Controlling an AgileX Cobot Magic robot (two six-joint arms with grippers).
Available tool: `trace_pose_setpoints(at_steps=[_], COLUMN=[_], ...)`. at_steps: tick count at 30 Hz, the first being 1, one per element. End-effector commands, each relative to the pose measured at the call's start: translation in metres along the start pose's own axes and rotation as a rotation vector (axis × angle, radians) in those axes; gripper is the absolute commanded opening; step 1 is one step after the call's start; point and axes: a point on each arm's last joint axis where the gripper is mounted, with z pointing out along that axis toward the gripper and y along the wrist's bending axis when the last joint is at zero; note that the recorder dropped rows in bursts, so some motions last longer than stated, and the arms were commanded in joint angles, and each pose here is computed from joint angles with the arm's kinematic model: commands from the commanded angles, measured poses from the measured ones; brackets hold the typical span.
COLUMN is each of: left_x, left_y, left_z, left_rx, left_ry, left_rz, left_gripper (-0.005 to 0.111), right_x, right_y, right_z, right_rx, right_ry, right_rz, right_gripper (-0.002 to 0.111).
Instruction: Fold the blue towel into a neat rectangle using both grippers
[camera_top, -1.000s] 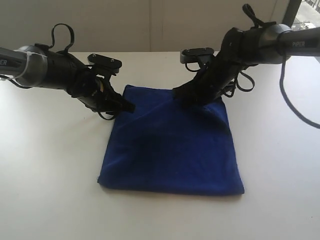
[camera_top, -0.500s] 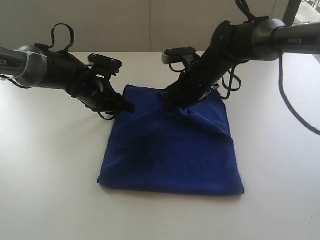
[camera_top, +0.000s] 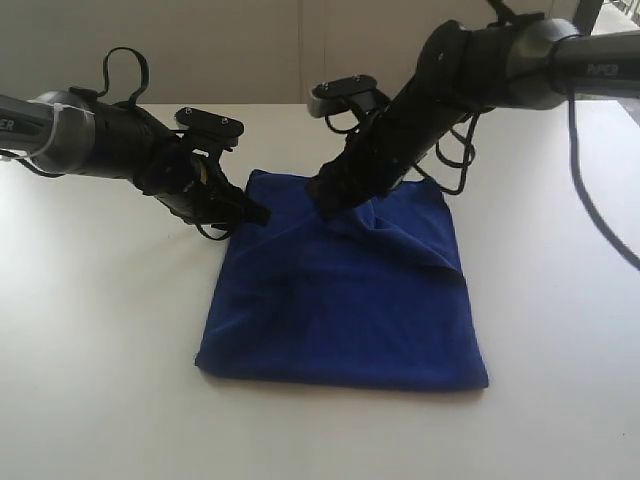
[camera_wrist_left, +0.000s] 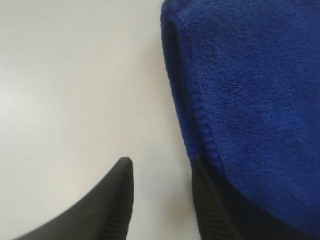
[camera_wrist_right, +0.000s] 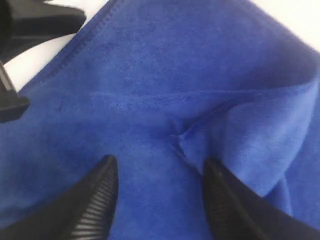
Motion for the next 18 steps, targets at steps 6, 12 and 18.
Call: trace_pose_setpoints(at_steps=[6,12,18], left_x=[0.002,0.002,0.002], left_y=[-0.001,-0.001,-0.001], left_z=[0.0,0.0,0.0], left_rx=[-0.001,-0.001,-0.001], left_ry=[0.012,0.012,0.012], left_rz=[-0.009,-0.009,-0.009], left_gripper=[0.045,0.045,0.045], right_x=[0.0,0.009,0.008], right_y=[0.002,-0.004,-0.007], right_z=[0.023,0.041,0.044], right_rx=[0.032,0.043,0.069], right_ry=[-0.027,0.02,-0.005], right_rz=[-0.066,-0.103,-0.114], right_gripper=[0.049,0.049,0.037])
